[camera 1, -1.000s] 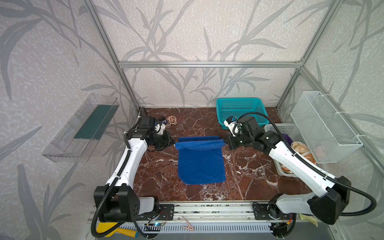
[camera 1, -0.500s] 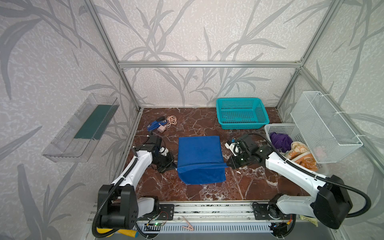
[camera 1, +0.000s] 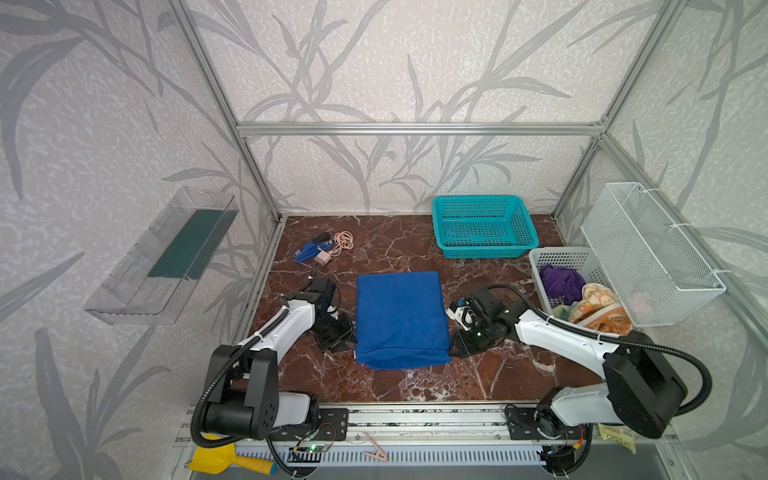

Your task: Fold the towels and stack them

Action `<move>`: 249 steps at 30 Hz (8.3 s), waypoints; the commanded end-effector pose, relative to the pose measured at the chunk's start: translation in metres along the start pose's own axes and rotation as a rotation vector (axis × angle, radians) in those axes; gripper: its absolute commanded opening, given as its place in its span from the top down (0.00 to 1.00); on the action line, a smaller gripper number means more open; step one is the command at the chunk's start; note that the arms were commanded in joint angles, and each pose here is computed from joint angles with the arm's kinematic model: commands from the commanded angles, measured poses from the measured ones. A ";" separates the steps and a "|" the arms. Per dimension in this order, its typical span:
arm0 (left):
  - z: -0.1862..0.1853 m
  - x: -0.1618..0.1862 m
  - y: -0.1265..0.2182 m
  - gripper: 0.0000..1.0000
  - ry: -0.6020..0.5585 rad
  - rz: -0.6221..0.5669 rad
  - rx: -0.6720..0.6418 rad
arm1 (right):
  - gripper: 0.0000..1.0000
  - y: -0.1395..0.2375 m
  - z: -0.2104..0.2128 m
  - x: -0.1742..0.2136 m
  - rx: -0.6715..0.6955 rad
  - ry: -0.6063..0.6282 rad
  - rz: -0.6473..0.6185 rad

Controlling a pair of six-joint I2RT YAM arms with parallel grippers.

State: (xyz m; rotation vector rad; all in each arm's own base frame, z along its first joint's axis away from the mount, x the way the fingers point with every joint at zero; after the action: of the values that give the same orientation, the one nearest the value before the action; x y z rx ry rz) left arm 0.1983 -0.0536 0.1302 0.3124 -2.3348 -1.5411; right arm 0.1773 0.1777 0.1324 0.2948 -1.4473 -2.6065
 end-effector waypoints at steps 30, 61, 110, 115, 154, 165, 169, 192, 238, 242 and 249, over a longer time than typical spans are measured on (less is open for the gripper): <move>-0.115 0.067 -0.047 0.77 -0.709 -0.157 -0.223 | 0.52 -0.065 0.042 -0.092 0.068 0.087 0.064; -0.086 0.086 -0.078 0.84 -0.820 -0.182 -0.556 | 0.54 -0.082 0.024 -0.082 0.133 0.081 0.141; -0.079 -0.175 -0.004 0.49 -0.209 -0.316 0.001 | 0.50 -0.029 0.003 -0.228 0.455 0.054 -0.297; -0.082 -0.186 -0.021 0.49 -0.212 -0.285 0.115 | 0.50 -0.035 0.000 -0.233 0.459 0.052 -0.315; -0.008 -0.143 -0.007 1.00 -0.066 -0.206 -0.024 | 0.49 -0.079 0.039 -0.270 0.355 0.110 -0.252; -0.019 -0.147 0.017 1.00 -0.115 -0.242 -0.034 | 0.91 -0.079 0.043 -0.266 0.297 0.117 -0.239; -0.036 -0.147 0.057 1.00 -0.201 -0.338 -0.017 | 1.00 -0.028 0.068 -0.267 0.276 0.163 -0.366; -0.121 0.016 0.297 1.00 -0.758 -1.182 0.359 | 1.00 0.271 0.173 -0.086 0.200 0.447 -1.140; -0.065 -0.130 0.052 1.00 -0.422 -0.533 0.201 | 1.00 0.022 0.012 -0.215 0.158 0.168 -0.531; -0.048 -0.104 0.046 1.00 -0.396 -0.509 0.168 | 1.00 0.018 0.006 -0.193 0.091 0.102 -0.466; -0.025 -0.067 0.031 1.00 -0.316 -0.440 0.157 | 1.00 0.020 0.004 -0.161 0.027 0.032 -0.395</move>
State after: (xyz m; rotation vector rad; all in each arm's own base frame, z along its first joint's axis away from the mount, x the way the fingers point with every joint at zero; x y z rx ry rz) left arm 0.2846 -0.0403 0.1632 0.7209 -2.8421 -1.7152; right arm 0.3442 0.2119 0.1554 0.7571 -1.6061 -2.8032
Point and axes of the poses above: each gripper's point midway between its finger pads, its own y axis back along the fingers, its own z axis along the line the jaws close on, x = y × z, the point moved 9 cm from there along y, back along the fingers, and after that the axes turned 7 degrees about -y, right-handed, at the moved point
